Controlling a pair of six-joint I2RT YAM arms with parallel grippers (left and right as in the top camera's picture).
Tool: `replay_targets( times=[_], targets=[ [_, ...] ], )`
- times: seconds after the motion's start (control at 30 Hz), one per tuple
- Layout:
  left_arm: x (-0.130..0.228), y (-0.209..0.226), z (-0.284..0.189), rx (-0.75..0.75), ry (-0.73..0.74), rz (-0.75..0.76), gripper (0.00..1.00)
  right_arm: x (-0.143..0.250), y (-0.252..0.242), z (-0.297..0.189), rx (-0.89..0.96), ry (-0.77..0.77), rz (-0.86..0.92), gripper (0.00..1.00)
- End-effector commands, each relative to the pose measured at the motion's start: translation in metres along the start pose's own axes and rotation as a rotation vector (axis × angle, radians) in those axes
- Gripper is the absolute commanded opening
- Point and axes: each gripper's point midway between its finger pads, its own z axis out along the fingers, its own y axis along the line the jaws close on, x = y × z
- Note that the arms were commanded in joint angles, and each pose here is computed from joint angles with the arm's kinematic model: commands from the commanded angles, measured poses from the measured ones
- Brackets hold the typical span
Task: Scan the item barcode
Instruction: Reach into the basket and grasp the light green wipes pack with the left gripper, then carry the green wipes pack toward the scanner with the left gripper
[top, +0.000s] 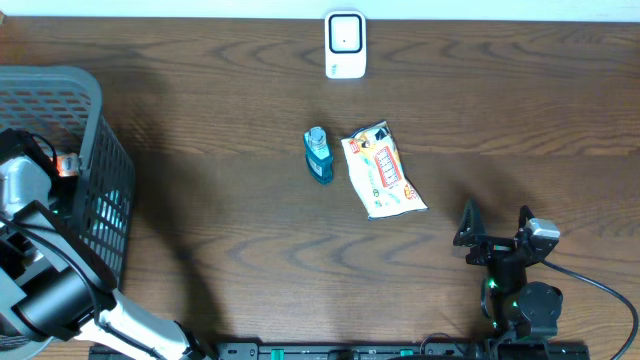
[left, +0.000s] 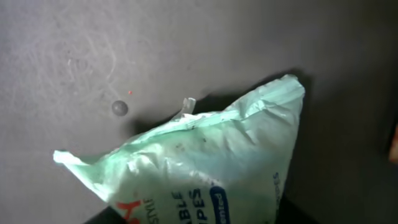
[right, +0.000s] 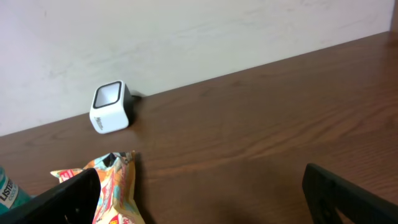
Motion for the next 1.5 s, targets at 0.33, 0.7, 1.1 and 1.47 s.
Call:
replay_targets(
  times=[0.33,0.7,1.1,1.47],
  targets=[
    [-0.007,-0.054,-0.094,0.395,0.103,0.007,0.28,0.000,-0.001,0.000,0.005,-0.002,-0.009,0.99],
    [-0.074,-0.004,-0.358,0.972,-0.395,-0.093,0.28,0.000,-0.001,0.000,0.005,-0.002,-0.009,0.99],
    [0.107,-0.029,-0.427,1.270,-0.020,0.369,0.28,0.000,-0.001,0.000,0.006,-0.002,-0.009,0.99],
    [0.233,-0.004,-0.281,0.605,-0.089,0.882,0.28,0.000,-0.001,0.000,0.006,-0.002,-0.009,0.99]
  ],
)
